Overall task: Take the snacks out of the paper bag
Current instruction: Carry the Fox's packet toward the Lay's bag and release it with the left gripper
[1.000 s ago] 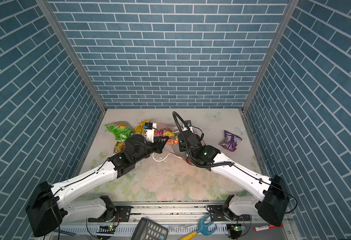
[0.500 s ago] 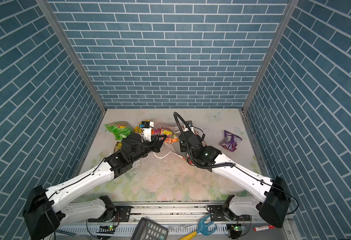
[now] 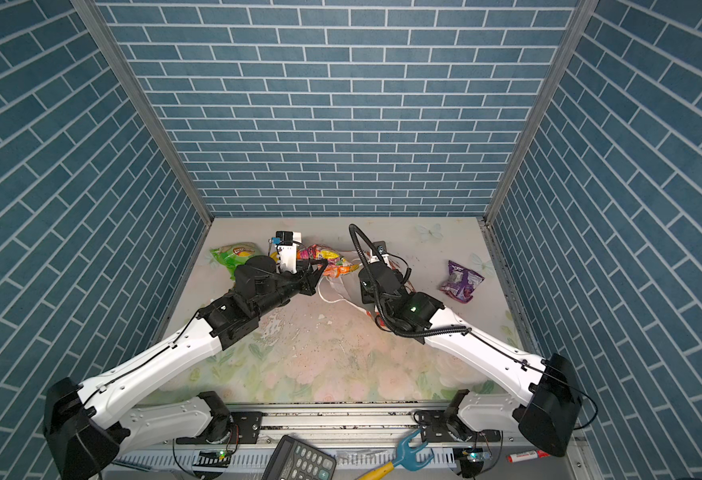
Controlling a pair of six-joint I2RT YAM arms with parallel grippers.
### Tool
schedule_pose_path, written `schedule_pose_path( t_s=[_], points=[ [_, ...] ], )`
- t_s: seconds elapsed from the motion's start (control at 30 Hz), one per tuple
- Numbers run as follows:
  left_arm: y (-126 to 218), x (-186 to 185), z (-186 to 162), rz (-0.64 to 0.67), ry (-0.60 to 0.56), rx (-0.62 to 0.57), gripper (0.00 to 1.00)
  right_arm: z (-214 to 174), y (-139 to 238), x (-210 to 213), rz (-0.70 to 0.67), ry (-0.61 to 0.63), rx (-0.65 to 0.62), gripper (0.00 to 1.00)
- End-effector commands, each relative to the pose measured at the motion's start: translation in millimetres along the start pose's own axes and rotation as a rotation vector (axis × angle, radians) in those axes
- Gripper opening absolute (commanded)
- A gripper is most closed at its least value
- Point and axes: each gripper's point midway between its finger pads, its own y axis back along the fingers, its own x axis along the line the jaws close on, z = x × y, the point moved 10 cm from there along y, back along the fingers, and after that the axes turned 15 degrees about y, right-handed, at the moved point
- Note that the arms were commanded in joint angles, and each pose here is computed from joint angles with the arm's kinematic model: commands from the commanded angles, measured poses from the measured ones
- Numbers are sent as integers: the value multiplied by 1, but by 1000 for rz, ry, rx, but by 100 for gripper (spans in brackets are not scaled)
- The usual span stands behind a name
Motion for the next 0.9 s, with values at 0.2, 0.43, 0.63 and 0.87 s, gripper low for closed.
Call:
schedule_pose_path(
  t_s=[0.2,0.43,0.63,0.87],
  points=[
    [5,-12,25,50,-48,-47,0,-7,5,-7,-22,-22,-31,0],
    [6,-13,35,87,-53,-39,0,-8,9,-10,-21,-18,-55,0],
    [7,-10,42,128,-58,-29,0,-7,11,-12,-22,-10,-63,0],
    [10,4,53,196,-48,-41,0,-9,7,-12,-23,-2,-57,0]
  ],
)
